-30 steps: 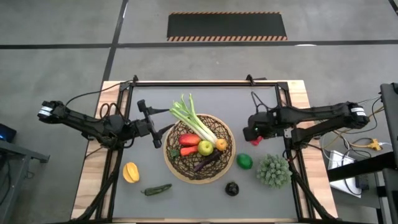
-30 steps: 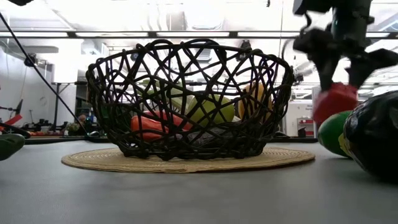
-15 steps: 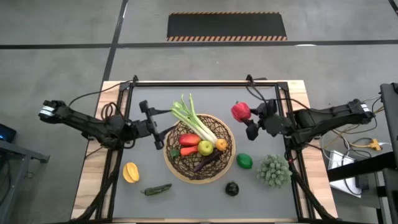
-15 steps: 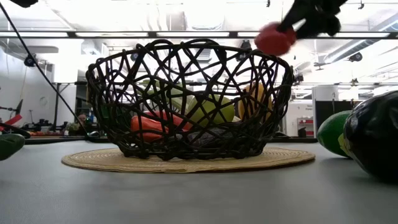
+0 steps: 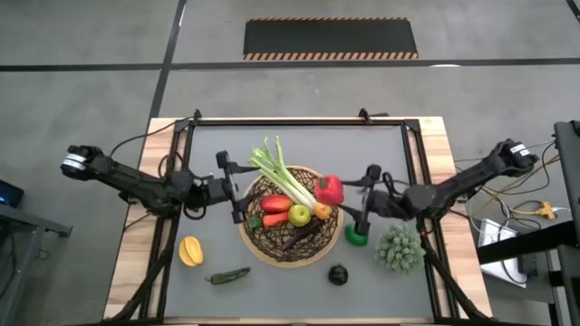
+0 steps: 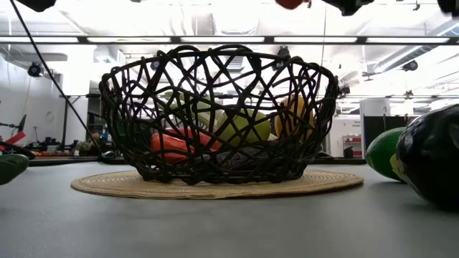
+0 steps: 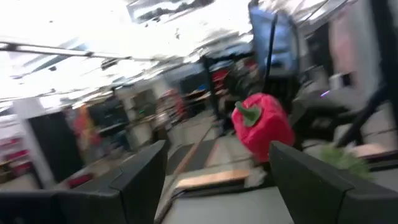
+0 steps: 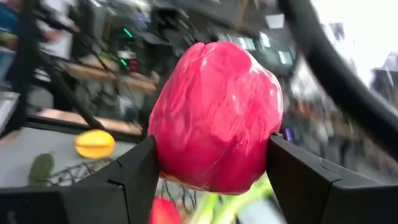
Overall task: Build produce basket
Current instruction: Put the red bell pepper into the wire basket
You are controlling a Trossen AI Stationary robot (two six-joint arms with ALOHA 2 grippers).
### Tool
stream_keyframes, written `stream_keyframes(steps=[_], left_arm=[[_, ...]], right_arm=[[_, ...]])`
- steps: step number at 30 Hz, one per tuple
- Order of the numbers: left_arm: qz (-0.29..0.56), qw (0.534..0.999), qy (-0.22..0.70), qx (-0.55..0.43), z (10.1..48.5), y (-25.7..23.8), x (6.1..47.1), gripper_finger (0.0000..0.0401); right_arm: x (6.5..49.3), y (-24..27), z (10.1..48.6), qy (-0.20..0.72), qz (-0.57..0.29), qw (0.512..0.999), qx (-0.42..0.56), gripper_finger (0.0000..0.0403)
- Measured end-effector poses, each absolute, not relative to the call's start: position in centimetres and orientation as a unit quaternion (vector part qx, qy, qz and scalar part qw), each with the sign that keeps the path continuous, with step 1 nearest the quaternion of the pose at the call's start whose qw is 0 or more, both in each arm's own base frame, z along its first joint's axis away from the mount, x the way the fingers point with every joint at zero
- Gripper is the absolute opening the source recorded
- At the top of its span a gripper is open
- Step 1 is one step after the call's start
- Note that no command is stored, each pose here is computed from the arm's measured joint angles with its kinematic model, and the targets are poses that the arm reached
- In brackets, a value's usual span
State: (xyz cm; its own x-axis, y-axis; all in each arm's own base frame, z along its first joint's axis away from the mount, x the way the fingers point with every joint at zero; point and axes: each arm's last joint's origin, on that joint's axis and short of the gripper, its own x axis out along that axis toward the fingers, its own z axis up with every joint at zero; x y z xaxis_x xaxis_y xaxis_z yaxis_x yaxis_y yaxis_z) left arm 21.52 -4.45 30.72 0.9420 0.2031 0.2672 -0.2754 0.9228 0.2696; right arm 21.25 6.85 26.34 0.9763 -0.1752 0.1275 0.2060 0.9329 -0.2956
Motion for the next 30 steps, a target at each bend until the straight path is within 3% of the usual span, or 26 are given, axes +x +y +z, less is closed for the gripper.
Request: stream_keyframes(steps=[7,30], left_arm=[[0.041,0.976,-0.179,0.118,30.7,-5.3,22.7,0.0263],[0.053,0.986,-0.142,0.075,28.8,-5.9,32.1,0.0262]], right_arm=[[21.3,7.0,23.5,-0.121,-0.092,0.964,-0.217,0.0246],[24.2,8.2,20.4,-0.063,-0.097,0.954,-0.276,0.0247]])
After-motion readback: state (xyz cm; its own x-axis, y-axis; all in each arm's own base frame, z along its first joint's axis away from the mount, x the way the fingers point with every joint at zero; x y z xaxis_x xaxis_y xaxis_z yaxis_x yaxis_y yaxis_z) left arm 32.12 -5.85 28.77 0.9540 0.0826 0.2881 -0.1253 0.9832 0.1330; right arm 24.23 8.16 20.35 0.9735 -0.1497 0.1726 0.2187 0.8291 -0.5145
